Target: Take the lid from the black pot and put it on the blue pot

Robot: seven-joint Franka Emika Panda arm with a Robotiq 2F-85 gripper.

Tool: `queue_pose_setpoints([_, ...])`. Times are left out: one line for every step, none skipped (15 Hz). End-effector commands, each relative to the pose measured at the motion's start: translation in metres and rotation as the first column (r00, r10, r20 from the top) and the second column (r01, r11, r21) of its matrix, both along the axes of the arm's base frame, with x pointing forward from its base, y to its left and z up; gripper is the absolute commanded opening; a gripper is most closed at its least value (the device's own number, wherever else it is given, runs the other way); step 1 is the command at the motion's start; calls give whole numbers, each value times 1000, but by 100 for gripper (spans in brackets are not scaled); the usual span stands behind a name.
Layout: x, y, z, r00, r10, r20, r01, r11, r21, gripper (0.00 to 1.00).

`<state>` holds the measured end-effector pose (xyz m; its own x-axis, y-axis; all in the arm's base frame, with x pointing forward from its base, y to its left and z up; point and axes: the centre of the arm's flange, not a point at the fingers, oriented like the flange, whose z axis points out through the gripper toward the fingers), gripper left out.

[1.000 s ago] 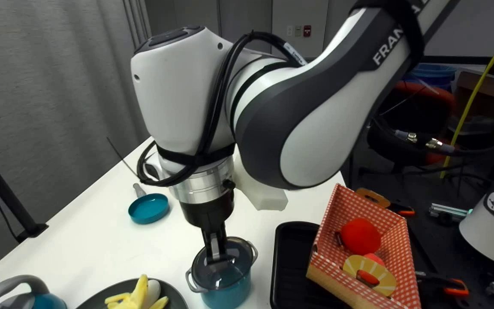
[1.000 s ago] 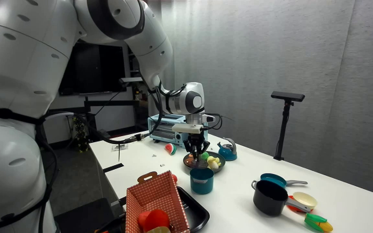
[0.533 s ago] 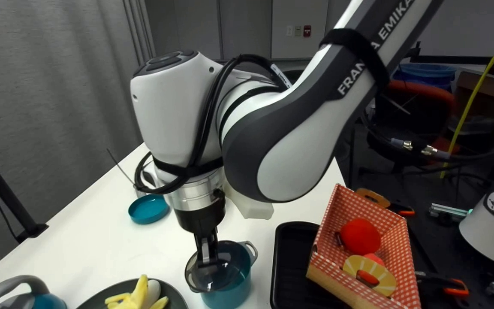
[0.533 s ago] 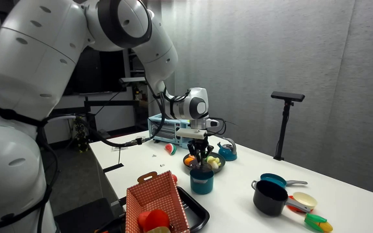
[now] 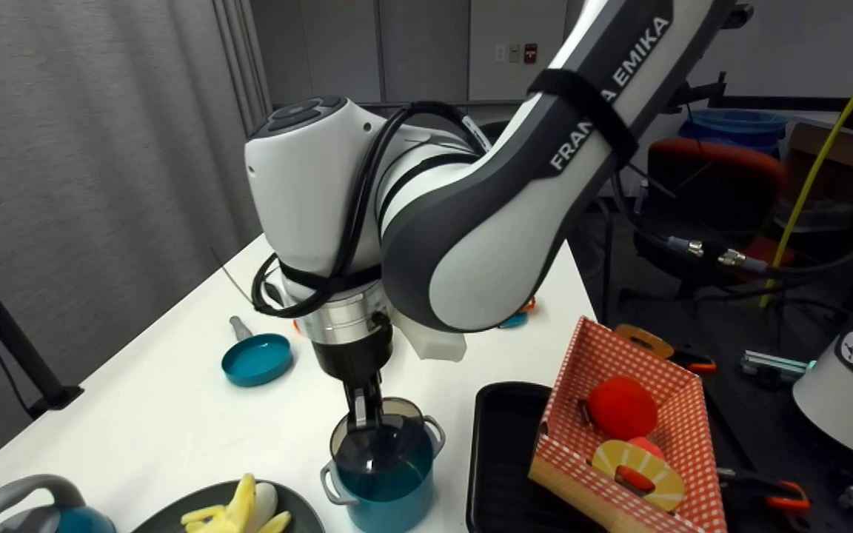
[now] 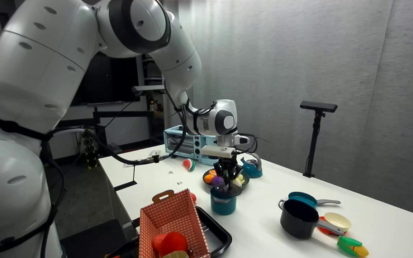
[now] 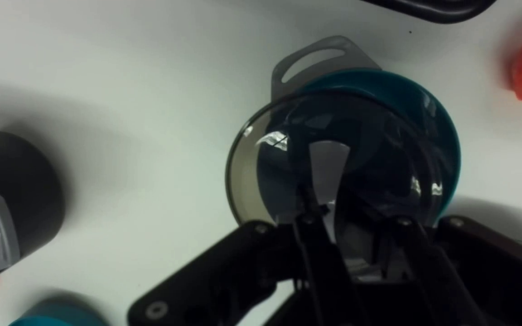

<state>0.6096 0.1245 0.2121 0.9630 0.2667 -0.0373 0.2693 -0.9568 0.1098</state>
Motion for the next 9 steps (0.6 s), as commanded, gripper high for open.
queue_pose_setpoints([-3, -10, -4, 1000, -26, 10, 26, 1000, 13, 4])
queue_pose_setpoints([-3, -10, -5, 1000, -29, 7, 29, 1000, 9, 4])
queue_pose_setpoints([-3, -9, -6, 1000, -30, 1, 30, 999, 11, 4])
queue_pose_setpoints([-3, -8, -7, 1000, -31, -2, 31, 999, 11, 4])
queue_pose_setpoints([-3, -5, -7, 1000, -29, -3, 29, 1000, 8, 4])
queue_pose_setpoints([-3, -4, -7, 1000, -27, -3, 27, 1000, 6, 4])
queue_pose_setpoints([-2, -4, -6, 1000, -25, -2, 25, 1000, 4, 4])
queue_pose_setpoints([-1, -4, -6, 1000, -25, -2, 25, 1000, 3, 4])
queue_pose_setpoints([-1, -3, -6, 1000, -23, -2, 23, 1000, 2, 4])
